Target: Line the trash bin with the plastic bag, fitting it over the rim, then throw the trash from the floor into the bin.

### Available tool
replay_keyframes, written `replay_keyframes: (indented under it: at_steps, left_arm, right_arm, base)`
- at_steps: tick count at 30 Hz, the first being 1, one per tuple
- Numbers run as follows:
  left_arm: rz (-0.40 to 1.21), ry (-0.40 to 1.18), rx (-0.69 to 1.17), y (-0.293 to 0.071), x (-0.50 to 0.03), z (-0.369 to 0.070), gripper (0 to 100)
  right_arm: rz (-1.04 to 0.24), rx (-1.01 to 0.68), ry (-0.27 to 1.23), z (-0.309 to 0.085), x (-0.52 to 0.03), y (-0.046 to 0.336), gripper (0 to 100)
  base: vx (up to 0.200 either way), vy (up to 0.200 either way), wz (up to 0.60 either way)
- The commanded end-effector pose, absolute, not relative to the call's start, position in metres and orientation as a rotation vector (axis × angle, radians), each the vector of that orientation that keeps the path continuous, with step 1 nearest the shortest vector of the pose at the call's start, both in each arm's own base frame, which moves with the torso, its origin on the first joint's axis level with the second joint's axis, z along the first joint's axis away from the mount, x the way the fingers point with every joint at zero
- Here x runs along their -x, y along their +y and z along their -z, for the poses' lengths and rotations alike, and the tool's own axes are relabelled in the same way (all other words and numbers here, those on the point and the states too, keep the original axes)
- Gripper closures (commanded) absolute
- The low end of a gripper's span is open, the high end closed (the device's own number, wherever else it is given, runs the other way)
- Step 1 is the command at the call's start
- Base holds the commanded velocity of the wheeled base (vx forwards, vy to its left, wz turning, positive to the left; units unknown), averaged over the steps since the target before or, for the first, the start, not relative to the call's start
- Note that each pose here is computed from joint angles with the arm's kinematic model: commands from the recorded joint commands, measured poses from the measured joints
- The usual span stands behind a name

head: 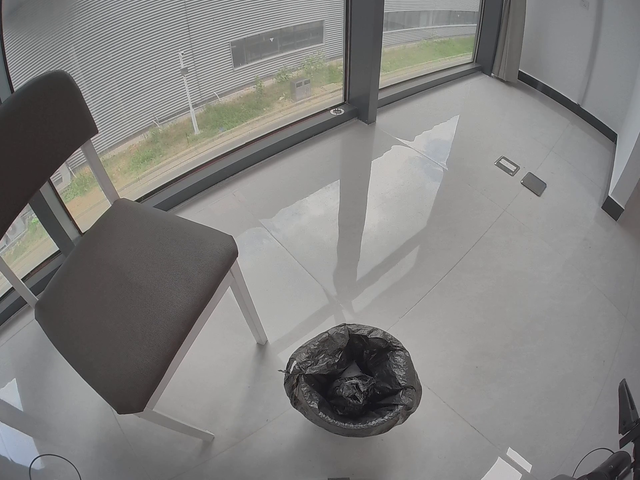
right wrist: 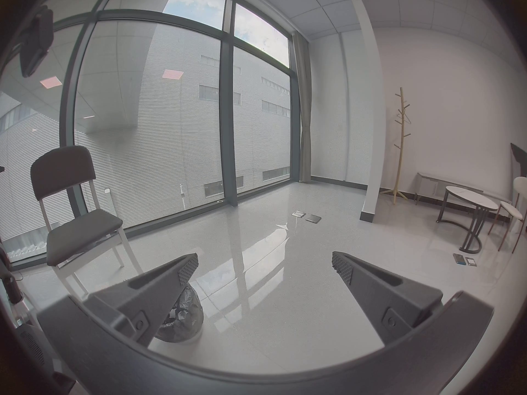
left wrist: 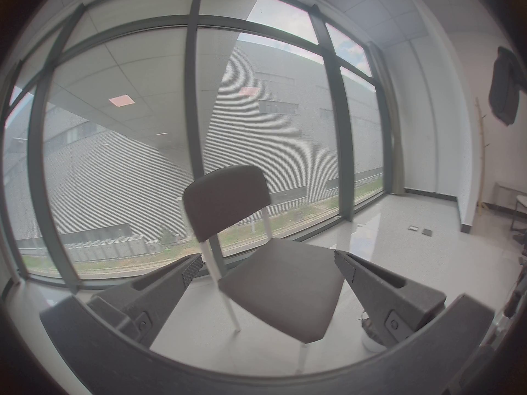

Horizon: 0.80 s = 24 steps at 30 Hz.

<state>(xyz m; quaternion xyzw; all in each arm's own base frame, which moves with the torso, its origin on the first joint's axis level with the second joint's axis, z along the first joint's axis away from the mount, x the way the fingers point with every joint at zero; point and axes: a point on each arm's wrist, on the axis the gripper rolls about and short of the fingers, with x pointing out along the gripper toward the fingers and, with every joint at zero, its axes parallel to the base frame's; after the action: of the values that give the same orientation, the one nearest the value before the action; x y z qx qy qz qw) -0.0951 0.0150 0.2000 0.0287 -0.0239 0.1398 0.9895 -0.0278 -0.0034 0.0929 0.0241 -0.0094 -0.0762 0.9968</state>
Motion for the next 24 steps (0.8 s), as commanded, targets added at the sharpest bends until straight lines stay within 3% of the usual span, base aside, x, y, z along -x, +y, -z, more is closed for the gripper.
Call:
replay_keyframes:
  at_steps: [1, 5, 11, 15, 18, 20, 24]
  left_arm:
    - [-0.293, 0.021, -0.071, 0.014, 0.082, -0.177, 0]
    - [-0.287, 0.038, -0.079, 0.013, 0.061, -0.157, 0]
    - [-0.282, 0.011, -0.079, 0.009, 0.017, -0.088, 0]
    - [-0.249, 0.045, -0.075, 0.008, 0.016, -0.084, 0]
    - [-0.137, 0.043, -0.081, 0.006, 0.016, -0.083, 0]
    - [0.050, 0.035, -0.069, 0.002, 0.016, -0.084, 0]
    - [0.117, 0.086, -0.051, 0.000, 0.016, -0.078, 0]
  right_arm:
    - [0.139, -0.062, -0.017, -0.083, 0.026, -0.003, 0]
    - [0.155, -0.123, -0.032, -0.083, 0.026, -0.003, 0]
    - [0.127, -0.059, -0.059, -0.083, 0.024, -0.003, 0]
    - [0.057, -0.048, -0.060, -0.083, 0.024, -0.001, 0]
    - [0.034, -0.044, -0.061, -0.083, 0.024, -0.001, 0]
    - [0.031, -0.044, -0.061, -0.083, 0.024, -0.001, 0]
    - [0.031, -0.048, -0.061, -0.083, 0.024, -0.001, 0]
  base:
    - [0.000, 0.000, 0.00]
    - [0.000, 0.000, 0.00]
    - [0.000, 0.000, 0.00]
    - [0.000, 0.000, 0.00]
    - [0.000, 0.000, 0.00]
    - [0.000, 0.000, 0.00]
    - [0.000, 0.000, 0.00]
